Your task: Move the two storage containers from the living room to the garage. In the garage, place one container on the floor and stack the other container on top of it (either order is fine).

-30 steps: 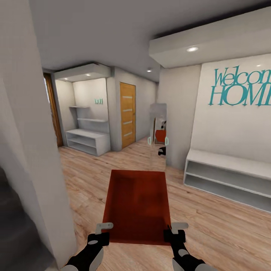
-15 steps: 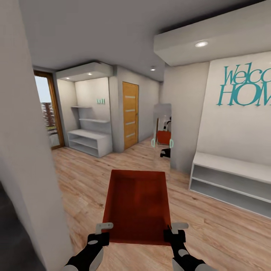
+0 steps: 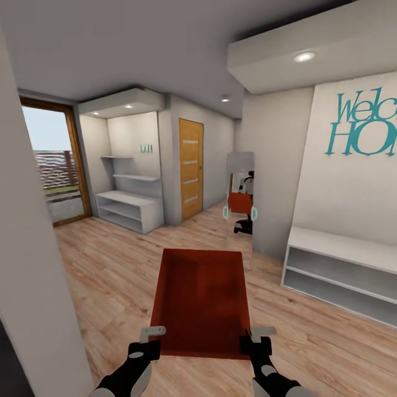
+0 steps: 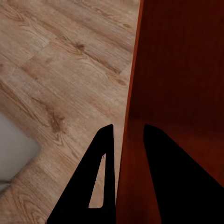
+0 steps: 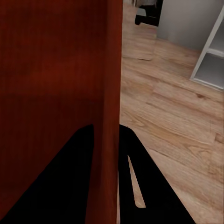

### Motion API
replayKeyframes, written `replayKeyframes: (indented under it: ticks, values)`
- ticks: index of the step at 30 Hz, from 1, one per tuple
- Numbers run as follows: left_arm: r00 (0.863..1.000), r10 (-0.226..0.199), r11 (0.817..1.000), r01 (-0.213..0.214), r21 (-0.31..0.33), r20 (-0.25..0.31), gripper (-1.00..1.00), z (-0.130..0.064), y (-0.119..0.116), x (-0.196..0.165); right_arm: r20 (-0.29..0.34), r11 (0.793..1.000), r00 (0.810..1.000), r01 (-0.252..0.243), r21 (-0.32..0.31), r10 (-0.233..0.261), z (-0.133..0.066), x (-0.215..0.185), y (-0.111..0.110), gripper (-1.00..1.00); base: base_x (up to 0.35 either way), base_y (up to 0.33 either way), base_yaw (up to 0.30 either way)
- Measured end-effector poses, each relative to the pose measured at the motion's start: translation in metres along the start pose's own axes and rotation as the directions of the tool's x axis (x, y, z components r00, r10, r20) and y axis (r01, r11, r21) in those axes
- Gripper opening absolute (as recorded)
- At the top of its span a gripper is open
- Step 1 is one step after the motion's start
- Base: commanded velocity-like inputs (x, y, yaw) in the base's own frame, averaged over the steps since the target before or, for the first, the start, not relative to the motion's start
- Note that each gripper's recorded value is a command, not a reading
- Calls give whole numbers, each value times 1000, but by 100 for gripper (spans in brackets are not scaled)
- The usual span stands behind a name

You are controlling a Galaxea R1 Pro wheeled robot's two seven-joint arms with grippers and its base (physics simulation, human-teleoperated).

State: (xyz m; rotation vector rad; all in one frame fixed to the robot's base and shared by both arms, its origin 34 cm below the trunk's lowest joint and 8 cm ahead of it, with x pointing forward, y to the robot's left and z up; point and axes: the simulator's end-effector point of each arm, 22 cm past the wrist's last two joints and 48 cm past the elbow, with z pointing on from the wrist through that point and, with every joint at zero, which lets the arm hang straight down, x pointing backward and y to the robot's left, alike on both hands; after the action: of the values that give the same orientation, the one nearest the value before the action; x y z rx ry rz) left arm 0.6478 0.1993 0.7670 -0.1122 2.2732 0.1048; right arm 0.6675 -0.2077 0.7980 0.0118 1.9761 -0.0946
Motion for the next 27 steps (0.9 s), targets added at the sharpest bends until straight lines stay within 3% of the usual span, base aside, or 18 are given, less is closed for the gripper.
replayKeyframes:
  ticks: [27]
  values:
    - [1000,0,1000,0,0,0,-100,0,0,0,0,1000,1000,0,0,0,0,0,0,-100,322,0,0]
